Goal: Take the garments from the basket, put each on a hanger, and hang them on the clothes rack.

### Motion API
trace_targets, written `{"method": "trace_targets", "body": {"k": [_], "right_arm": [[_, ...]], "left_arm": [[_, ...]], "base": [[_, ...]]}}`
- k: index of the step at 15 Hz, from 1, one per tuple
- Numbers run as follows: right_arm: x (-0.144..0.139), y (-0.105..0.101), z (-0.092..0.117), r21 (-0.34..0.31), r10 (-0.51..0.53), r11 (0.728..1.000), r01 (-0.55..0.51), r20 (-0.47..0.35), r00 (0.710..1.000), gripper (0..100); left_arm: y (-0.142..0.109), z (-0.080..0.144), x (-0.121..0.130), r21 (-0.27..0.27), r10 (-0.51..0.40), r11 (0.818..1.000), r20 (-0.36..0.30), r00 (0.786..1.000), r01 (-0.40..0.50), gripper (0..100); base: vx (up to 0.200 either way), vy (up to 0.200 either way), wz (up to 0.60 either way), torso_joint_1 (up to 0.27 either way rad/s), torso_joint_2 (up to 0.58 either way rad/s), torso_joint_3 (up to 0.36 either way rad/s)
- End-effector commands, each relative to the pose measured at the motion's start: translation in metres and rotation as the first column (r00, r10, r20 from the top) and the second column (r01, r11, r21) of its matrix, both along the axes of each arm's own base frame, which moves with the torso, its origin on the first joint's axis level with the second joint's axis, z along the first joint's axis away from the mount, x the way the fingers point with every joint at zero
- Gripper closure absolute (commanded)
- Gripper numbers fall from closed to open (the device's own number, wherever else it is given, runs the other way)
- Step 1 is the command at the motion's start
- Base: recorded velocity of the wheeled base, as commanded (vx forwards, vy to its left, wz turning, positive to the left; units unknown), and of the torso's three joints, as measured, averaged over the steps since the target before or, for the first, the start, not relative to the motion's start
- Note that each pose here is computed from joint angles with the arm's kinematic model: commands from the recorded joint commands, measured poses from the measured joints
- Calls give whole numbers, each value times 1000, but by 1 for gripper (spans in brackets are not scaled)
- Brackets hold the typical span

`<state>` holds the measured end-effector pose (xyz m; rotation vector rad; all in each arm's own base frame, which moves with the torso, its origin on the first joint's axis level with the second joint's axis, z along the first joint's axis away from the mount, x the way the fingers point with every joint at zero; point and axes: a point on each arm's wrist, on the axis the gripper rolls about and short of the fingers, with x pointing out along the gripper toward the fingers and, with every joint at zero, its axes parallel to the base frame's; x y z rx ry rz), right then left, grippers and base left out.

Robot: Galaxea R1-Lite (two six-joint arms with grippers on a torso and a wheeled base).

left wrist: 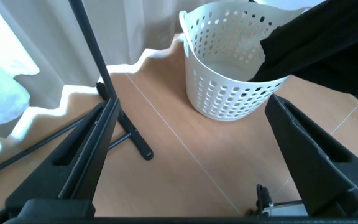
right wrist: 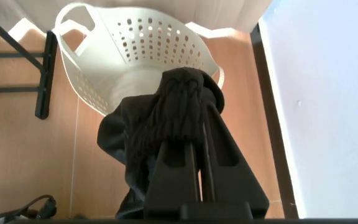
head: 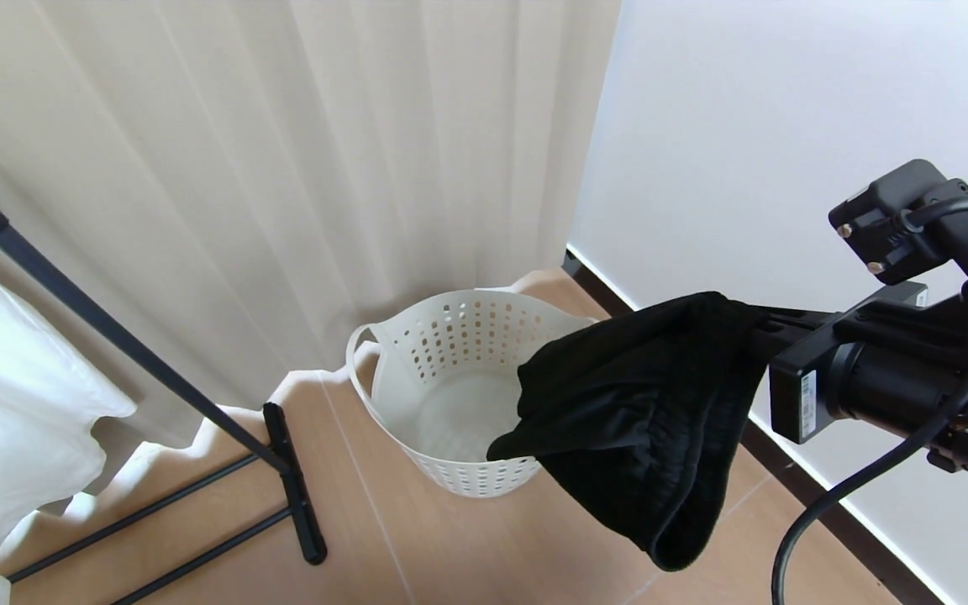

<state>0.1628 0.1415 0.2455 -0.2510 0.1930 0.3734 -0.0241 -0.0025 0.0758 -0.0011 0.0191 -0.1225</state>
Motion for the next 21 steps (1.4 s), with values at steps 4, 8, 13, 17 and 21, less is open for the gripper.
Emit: {"method": "trace_targets", "body": {"k": [4, 8, 13, 17, 21], "right_arm": [[1, 0, -5, 5, 4, 1000, -4, 8, 1000, 100], [-1, -2, -4, 8, 2, 1000, -2, 13, 1000, 100], [-1, -1, -4, 5, 3, 1000, -3, 13, 1000, 100], [-1, -1, -6, 1, 2, 1000, -2, 8, 1000, 100], [-1, -1, -6, 0, 2, 1000, -2, 7, 1000, 100]], "left_arm": [[0, 0, 0, 0, 0, 1000, -1, 1000, 0, 0], [0, 0, 0, 0, 1, 1000, -1, 1000, -1, 0], [0, 0, 0, 0, 0, 1000, -1, 1000, 0, 0], [0, 0, 0, 0, 0, 1000, -1, 1000, 0, 0], [0, 0, 0, 0, 0, 1000, -1, 1000, 0, 0]], "base": [[0, 0, 0, 10, -267, -51], [0, 0, 0, 60, -433, -166], [0, 0, 0, 124, -470, -155], [0, 0, 0, 157, -487, -134], [0, 0, 0, 182, -511, -235]]}}
